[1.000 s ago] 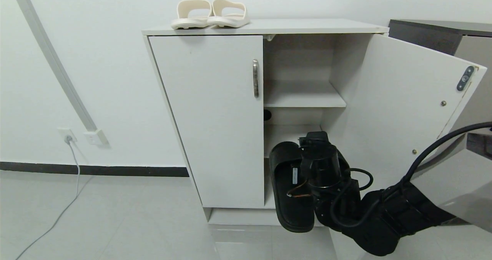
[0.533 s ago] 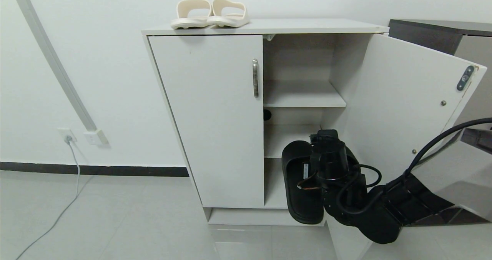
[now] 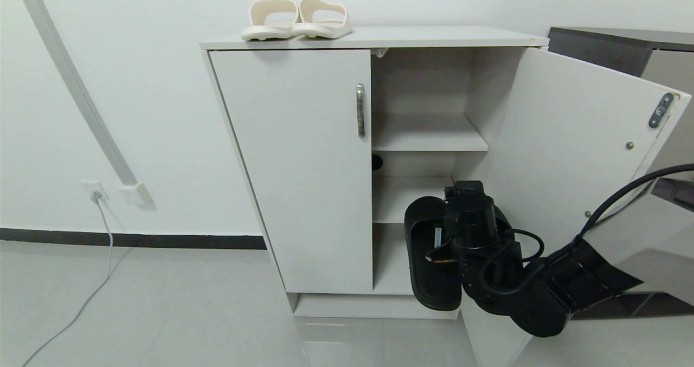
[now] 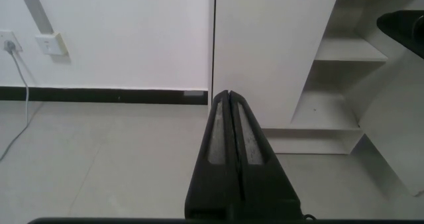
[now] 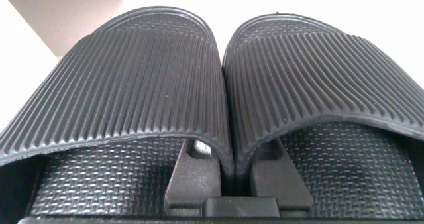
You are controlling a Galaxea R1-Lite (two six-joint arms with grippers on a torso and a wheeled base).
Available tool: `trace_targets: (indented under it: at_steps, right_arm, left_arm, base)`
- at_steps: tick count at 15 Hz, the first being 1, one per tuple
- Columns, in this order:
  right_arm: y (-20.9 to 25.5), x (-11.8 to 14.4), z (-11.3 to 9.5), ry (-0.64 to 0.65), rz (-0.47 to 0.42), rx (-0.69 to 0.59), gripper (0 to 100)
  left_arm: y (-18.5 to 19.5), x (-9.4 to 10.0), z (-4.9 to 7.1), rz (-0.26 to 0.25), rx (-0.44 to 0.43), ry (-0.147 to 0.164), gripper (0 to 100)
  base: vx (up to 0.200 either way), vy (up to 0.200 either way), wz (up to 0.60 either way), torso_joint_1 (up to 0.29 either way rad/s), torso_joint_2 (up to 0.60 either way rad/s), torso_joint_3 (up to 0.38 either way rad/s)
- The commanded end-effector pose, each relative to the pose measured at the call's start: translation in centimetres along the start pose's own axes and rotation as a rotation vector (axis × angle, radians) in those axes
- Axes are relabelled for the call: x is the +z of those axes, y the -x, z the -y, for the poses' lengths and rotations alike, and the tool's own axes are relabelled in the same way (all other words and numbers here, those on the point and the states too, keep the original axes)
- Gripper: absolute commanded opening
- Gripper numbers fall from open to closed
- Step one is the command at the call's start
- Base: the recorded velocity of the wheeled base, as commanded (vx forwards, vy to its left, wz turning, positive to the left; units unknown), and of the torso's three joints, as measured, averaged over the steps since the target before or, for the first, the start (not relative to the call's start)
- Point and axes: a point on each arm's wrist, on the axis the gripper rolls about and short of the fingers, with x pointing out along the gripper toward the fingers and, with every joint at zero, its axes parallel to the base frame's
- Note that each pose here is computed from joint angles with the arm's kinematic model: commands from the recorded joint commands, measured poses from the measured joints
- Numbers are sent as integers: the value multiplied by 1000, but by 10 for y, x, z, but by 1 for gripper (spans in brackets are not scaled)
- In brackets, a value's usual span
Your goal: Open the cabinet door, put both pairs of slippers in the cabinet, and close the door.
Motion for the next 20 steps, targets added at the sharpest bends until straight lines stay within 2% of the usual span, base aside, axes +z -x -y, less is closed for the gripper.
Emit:
trace_targets:
  at_steps: [1,12,20]
  right_arm:
    - [0,3,2,-7,6,-5,0]
    - [1,9,16,-14,9,-33,0]
    - [3,9,15,-11,9,-25,0]
  left_arm:
    - [0,0,0,-2,0,0,0]
    - [0,0,0,-2,-1,0,0]
    - [0,0,0,-2,-1,0,0]
  base:
    - [0,0,0,0,0,0]
    - [0,0,0,0,0,0]
    - [0,0,0,0,0,0]
